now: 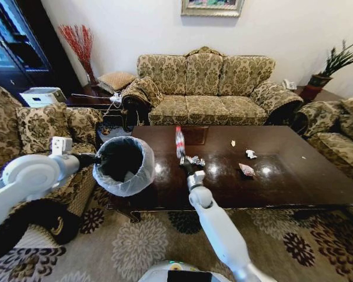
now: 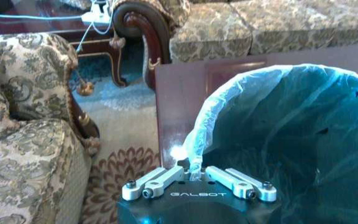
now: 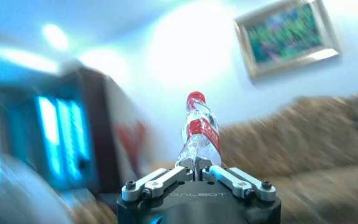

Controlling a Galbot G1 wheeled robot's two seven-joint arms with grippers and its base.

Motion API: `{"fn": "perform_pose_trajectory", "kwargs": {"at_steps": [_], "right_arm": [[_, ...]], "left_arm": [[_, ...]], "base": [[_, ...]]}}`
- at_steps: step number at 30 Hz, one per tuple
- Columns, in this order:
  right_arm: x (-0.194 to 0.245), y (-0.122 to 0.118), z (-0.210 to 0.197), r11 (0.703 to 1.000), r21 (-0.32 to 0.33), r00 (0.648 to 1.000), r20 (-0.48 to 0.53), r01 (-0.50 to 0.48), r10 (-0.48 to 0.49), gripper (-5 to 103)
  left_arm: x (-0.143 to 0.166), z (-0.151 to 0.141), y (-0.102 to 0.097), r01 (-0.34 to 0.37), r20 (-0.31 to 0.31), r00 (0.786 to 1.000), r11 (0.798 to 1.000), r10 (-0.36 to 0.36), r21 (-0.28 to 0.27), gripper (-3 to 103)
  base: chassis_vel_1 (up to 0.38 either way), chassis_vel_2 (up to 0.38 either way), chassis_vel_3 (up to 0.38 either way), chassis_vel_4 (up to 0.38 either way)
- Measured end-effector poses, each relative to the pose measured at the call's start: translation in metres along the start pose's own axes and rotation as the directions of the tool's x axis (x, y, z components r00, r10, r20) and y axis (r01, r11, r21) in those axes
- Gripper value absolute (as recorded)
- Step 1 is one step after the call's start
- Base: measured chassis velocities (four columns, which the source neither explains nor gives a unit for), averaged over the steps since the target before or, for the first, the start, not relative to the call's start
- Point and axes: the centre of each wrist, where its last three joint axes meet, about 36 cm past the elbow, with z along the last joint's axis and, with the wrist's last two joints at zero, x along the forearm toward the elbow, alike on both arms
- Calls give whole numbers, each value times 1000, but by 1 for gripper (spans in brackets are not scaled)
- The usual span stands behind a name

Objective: Move to the front of the table and place the trash on the table into the trash bin.

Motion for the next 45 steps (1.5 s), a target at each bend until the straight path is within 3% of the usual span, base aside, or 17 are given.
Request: {"fn": "perform_pose_trajectory", "kwargs": {"at_steps": [3, 4, 9, 13, 18, 21, 23, 28, 31, 33, 35, 37, 38, 40, 41, 44, 45], "right_arm": [[16, 48, -62, 976, -113, 979, 99, 186, -175, 0], [16, 48, -62, 976, -113, 979, 99, 186, -175, 0], [43, 94, -77, 916, -202, 938, 75, 348, -340, 0], [59, 111, -56, 897, -213, 919, 7, 387, -395, 0], [61, 118, -36, 905, -167, 914, -47, 391, -403, -1], [61, 120, -31, 911, -141, 914, -64, 388, -400, 4], [61, 120, -30, 913, -123, 915, -69, 388, -398, 15], [59, 115, -29, 925, -75, 924, -63, 373, -378, 37], [58, 110, -30, 932, -71, 933, -24, 357, -359, 42], [57, 105, -34, 944, -68, 946, 5, 323, -323, 47], [58, 95, -34, 978, -57, 980, 19, 201, -200, 58], [62, 66, -18, 1000, 3, 1000, -14, 27, -27, 70], [62, 66, -18, 1000, 3, 1000, -14, 27, -27, 70], [69, 20, 0, 992, 68, 985, -130, -107, 116, 80], [69, 20, 0, 992, 68, 985, -130, -107, 116, 80], [70, -36, 28, 970, 104, 944, -229, -220, 239, 90], [70, -36, 28, 970, 104, 944, -229, -220, 239, 90]], "left_arm": [[-5, -5, -1, 3, -21, 1000, 1000, -3, -22, 0], [-5, -5, -1, 3, -21, 1000, 1000, -3, -22, 0], [-1, -6, -9, -14, -19, 1000, 999, 14, -45, 0], [2, -4, -15, -28, -14, 1000, 998, 28, -52, 0], [6, -2, -21, -47, -9, 999, 997, 46, -60, 0], [8, -1, -24, -55, -5, 999, 997, 55, -62, 0], [9, -1, -23, -52, 0, 999, 997, 52, -59, 0], [9, 0, -22, -47, 8, 999, 998, 48, -45, 0], [8, 2, -21, -41, 13, 999, 998, 42, -46, 0], [7, 3, -20, -35, 14, 999, 998, 35, -45, 0], [5, 6, -16, -21, 19, 1000, 999, 22, -36, 0], [4, 7, -13, -12, 26, 1000, 1000, 13, -29, 0], [4, 7, -13, -12, 26, 1000, 1000, 13, -29, 0], [5, 7, -13, -12, 30, 999, 1000, 13, -29, 0], [5, 7, -13, -12, 30, 999, 1000, 13, -29, 0], [6, 9, -18, -22, 35, 999, 999, 23, -38, 0], [6, 9, -18, -22, 35, 999, 999, 23, -38, 0]], "base": [[0, 0, 0, 0], [0, 0, 0, 0], [0, 0, 0, 0], [0, 0, 0, 0], [0, 0, 0, 0], [0, 0, 0, 0], [0, 0, 0, 0], [0, 0, 0, 0], [0, 0, 0, 0], [0, 0, 0, 0], [0, 0, 0, 0], [0, 0, 0, 0], [0, 0, 0, 0], [0, 0, 0, 0], [0, 0, 0, 0], [0, 0, 0, 0], [0, 0, 0, 0]]}}
